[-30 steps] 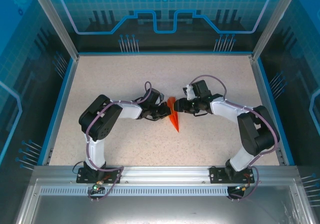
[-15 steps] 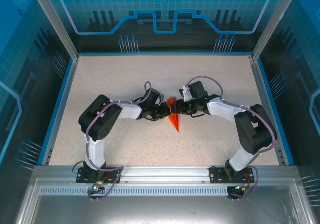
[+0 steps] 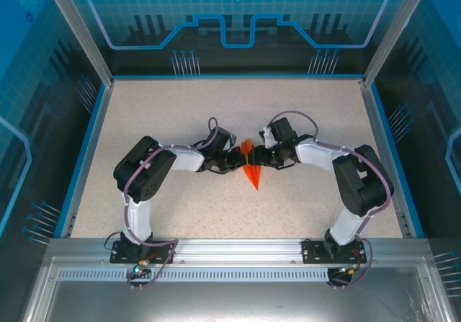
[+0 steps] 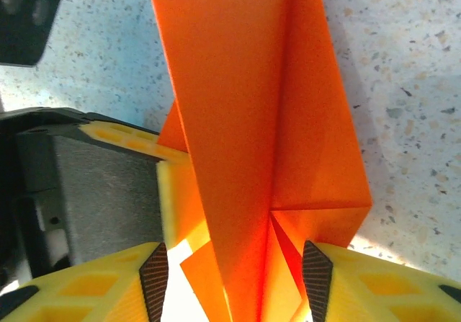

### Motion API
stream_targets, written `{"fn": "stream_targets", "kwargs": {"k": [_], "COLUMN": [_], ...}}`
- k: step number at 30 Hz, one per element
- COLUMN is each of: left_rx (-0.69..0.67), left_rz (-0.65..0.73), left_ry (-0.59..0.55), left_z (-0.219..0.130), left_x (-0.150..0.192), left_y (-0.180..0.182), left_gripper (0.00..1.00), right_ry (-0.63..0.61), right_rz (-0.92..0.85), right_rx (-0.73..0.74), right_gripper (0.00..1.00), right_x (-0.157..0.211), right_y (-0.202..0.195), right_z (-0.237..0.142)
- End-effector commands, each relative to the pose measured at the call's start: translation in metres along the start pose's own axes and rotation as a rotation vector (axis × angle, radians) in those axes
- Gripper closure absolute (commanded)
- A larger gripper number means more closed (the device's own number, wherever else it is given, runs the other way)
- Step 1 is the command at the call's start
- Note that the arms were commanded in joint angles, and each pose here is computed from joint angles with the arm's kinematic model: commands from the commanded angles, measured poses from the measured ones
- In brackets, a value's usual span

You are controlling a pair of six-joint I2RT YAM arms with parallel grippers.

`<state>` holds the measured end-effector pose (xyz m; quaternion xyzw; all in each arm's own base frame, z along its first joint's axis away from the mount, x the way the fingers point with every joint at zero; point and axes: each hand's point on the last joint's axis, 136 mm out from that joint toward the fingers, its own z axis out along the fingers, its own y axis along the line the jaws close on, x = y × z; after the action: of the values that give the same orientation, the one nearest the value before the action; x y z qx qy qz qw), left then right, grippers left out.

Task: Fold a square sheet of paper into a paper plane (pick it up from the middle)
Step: Move the paper plane to the center of the table.

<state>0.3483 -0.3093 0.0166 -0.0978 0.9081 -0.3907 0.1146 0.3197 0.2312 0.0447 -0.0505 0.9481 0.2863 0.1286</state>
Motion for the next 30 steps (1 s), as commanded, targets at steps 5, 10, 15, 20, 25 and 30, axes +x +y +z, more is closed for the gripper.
{"fn": "stream_targets", "kwargs": {"k": [5, 10, 15, 20, 25, 30], "left_rx": [-0.056, -0.055, -0.054, -0.052, -0.049, -0.043], "left_rz": [-0.044, -0.045, -0.045, -0.043, -0.044, -0.044], "left_ry": [-0.006, -0.007, -0.006, -0.005, -0.002, 0.001], "left_z": [0.001, 0.001, 0.002, 0.002, 0.002, 0.001], "left_x": [0.003, 0.002, 0.002, 0.002, 0.003, 0.003], "left_y": [0.02, 0.02, 0.019, 0.019, 0.018, 0.017], "left_gripper": [1.0, 1.0, 1.0, 1.0, 1.0, 1.0], "right_ry": [0.043, 0.062, 0.074, 0.086, 0.093, 0.084], "right_rz": [-0.025, -0.024, -0.015, -0.036, -0.077, -0.092], "right_rx": [0.001, -0.037, -0.047, -0.031, 0.012, 0.063], "right_gripper": [0.38, 0.38, 0.38, 0.48, 0.51, 0.53], "right_x": [0.013, 0.021, 0.034, 0.038, 0.037, 0.033], "right_y": [0.003, 0.01, 0.011, 0.011, 0.014, 0.01], "right_z": [0.005, 0.003, -0.001, 0.002, 0.008, 0.012]}}
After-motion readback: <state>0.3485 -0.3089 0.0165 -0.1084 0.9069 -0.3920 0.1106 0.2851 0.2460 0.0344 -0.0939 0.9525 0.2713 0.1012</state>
